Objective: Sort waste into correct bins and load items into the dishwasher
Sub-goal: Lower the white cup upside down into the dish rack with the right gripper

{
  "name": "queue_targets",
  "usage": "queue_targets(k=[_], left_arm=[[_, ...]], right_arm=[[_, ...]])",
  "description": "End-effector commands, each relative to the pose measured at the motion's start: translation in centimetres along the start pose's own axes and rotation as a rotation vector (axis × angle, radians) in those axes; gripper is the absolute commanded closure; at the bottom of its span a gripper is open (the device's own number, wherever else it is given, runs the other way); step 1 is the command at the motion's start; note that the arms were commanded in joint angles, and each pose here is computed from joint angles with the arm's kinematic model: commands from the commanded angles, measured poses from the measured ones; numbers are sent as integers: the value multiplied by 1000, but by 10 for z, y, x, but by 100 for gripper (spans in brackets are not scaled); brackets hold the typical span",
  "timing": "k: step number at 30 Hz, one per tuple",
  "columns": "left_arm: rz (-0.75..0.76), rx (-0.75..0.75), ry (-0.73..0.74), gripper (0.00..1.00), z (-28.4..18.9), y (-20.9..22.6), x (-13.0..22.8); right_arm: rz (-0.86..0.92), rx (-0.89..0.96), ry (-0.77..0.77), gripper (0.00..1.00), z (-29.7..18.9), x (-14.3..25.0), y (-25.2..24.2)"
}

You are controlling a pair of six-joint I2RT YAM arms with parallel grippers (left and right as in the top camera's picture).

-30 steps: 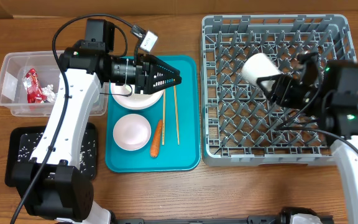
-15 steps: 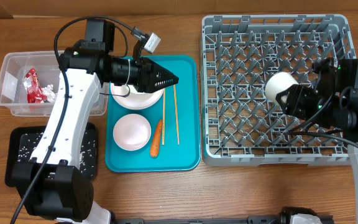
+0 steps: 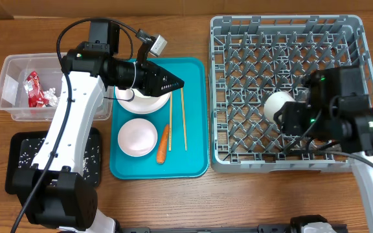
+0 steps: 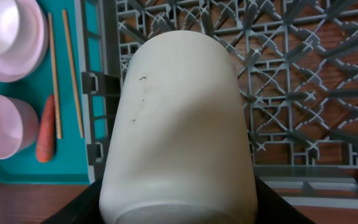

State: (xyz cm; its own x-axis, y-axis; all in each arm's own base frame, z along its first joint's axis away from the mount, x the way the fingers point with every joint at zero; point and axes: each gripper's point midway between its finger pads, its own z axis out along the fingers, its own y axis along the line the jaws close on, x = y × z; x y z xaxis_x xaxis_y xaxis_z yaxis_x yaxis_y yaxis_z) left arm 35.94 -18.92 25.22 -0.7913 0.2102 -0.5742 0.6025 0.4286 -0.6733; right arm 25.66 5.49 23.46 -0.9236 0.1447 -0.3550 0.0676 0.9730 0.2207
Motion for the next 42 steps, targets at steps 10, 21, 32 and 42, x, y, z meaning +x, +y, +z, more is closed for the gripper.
queue_targets(k=[10,21,32,42], left_arm=[[-32,-40,30,58,2,8,7],[-36,-41,30,57,2,8,7],[-35,-48,32,53,2,10,7],[-35,-49,32,53,2,10,7]], right_arm=[[25,186,147,71,45,0,-23],[35,240,326,72,80,16,-32],[41,204,334,71,91,20,-28],[48,155,355,70,92,24,-20]])
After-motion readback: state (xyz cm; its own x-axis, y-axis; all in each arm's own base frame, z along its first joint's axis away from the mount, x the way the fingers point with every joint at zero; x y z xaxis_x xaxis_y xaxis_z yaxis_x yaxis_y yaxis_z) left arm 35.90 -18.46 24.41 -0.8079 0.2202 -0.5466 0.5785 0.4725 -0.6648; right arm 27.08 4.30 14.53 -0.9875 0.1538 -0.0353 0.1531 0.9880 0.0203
